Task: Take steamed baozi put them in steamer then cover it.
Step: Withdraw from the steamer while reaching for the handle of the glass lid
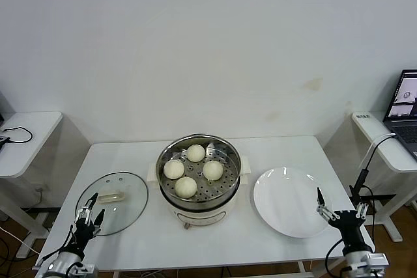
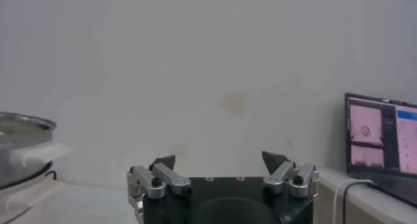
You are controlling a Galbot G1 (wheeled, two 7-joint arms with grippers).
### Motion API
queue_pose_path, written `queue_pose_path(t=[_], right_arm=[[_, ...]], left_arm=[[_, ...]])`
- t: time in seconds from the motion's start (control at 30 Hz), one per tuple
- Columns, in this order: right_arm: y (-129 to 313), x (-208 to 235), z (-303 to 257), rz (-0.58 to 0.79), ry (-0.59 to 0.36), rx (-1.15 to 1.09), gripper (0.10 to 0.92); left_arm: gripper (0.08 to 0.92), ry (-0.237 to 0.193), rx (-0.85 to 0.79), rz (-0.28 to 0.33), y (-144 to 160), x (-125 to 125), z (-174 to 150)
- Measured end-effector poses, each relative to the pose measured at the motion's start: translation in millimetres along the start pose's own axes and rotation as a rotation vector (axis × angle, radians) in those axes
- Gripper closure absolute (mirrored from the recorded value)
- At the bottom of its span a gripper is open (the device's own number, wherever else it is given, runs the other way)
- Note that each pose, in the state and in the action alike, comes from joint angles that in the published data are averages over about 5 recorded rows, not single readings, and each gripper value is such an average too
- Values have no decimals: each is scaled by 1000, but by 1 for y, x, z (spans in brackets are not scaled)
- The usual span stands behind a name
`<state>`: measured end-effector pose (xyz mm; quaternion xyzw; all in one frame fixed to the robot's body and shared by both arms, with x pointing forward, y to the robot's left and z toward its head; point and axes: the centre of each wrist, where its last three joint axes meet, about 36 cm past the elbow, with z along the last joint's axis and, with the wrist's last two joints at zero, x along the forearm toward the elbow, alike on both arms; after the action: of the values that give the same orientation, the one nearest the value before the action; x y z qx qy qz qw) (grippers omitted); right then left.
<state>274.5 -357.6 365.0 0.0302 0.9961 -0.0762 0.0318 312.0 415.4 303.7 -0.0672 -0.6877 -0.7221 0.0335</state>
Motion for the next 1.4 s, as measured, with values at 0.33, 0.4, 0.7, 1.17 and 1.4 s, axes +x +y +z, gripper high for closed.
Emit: queue_pose_path(t=[0.33,0.4,0.7,1.17,1.4], right_arm=[[-1,11,3,18,22,1,200],[-1,12,3,20,24,2,200],[0,14,5,24,32,-2,200],[3,18,13,14,52,-2,200],[5,17,17,10,56,0,199]], left_arm=[[177,-9,-20,-4,1,-40,5],[177,-9,-20,0,-1,-46,5],[177,-7,-22,11,-5,-63,7],[177,8,-28,22,-10,-87,12],[177,18,-22,24,-12,-93,12]])
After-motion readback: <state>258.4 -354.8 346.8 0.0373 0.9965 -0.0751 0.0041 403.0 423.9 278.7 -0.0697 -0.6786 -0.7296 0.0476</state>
